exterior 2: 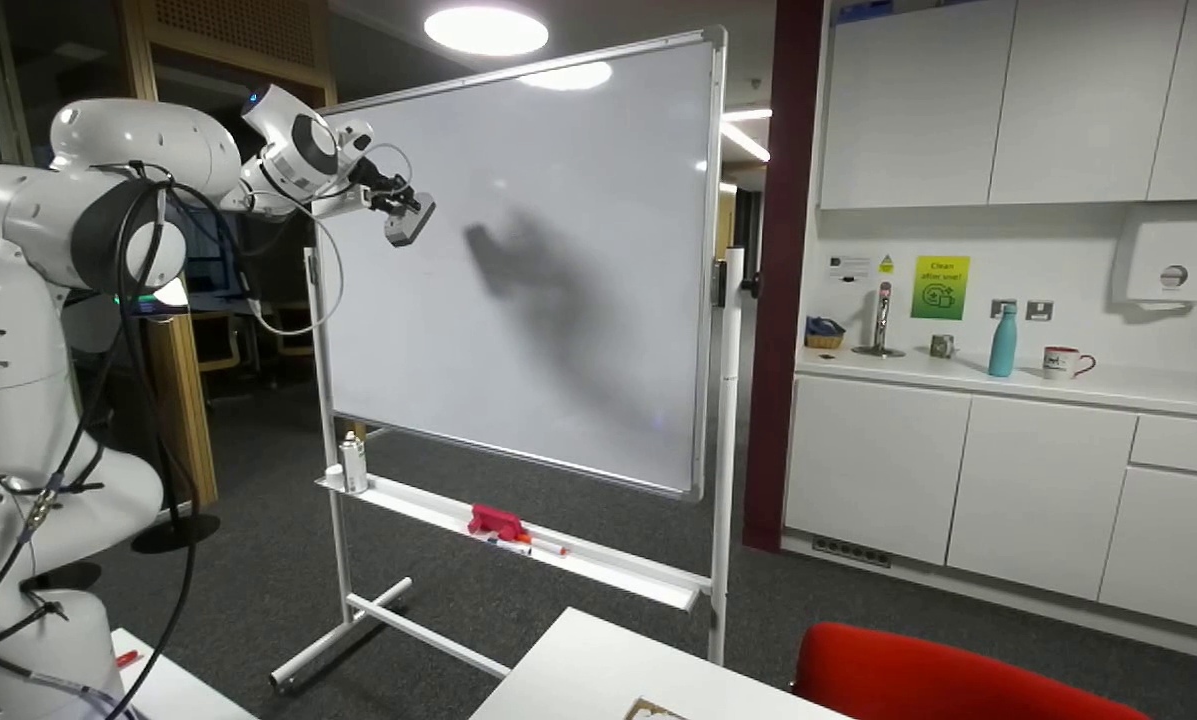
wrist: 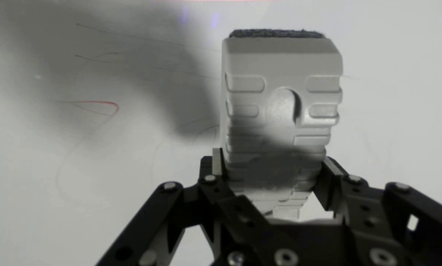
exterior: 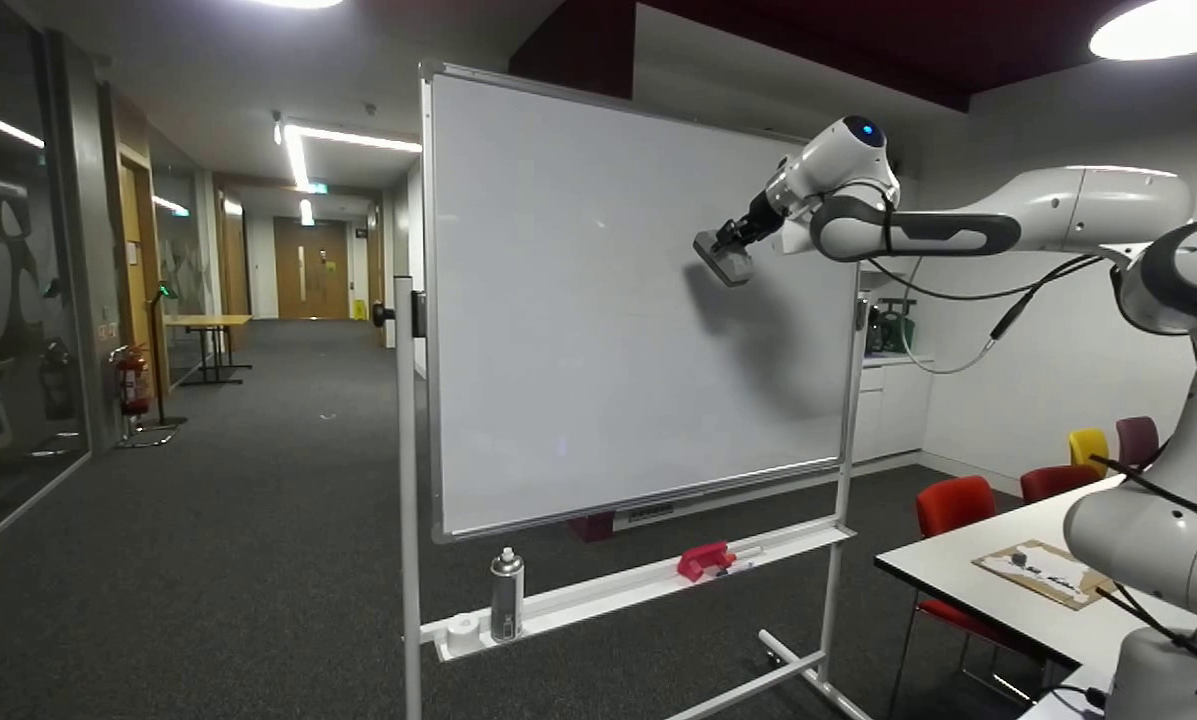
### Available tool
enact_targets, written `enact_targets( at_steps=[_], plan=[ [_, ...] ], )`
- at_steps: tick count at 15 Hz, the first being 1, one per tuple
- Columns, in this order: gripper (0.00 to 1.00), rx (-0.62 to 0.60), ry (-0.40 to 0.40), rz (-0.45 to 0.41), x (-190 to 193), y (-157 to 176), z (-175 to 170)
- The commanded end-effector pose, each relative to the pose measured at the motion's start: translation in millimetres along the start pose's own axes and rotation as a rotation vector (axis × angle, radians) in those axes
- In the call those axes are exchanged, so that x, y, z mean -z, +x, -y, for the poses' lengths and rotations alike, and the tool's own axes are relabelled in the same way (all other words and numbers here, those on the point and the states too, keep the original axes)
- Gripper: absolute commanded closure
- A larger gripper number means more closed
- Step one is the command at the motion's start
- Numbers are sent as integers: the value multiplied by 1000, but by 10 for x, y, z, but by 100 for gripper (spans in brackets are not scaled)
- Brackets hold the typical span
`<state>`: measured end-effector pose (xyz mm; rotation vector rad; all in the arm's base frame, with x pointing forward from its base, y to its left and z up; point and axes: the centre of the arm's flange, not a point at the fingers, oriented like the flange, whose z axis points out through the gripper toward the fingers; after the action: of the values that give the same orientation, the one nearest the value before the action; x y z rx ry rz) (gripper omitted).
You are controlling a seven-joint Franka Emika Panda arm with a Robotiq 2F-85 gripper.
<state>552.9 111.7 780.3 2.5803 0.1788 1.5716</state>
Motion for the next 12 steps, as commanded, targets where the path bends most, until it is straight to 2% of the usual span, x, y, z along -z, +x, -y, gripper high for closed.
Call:
enact_targets(
  at_steps=[1, 8, 10, 11, 12],
  plan=[
    [66, -86, -93, -51, 207, -122, -145],
    [66, -251, -246, -131, 285, -120, -633],
    [66, -232, -239, -177, 236, -107, -764],
    [41, -232, -248, -137, 138, 36, -675],
    [41, -231, -254, -143, 141, 29, -728]
  ],
)
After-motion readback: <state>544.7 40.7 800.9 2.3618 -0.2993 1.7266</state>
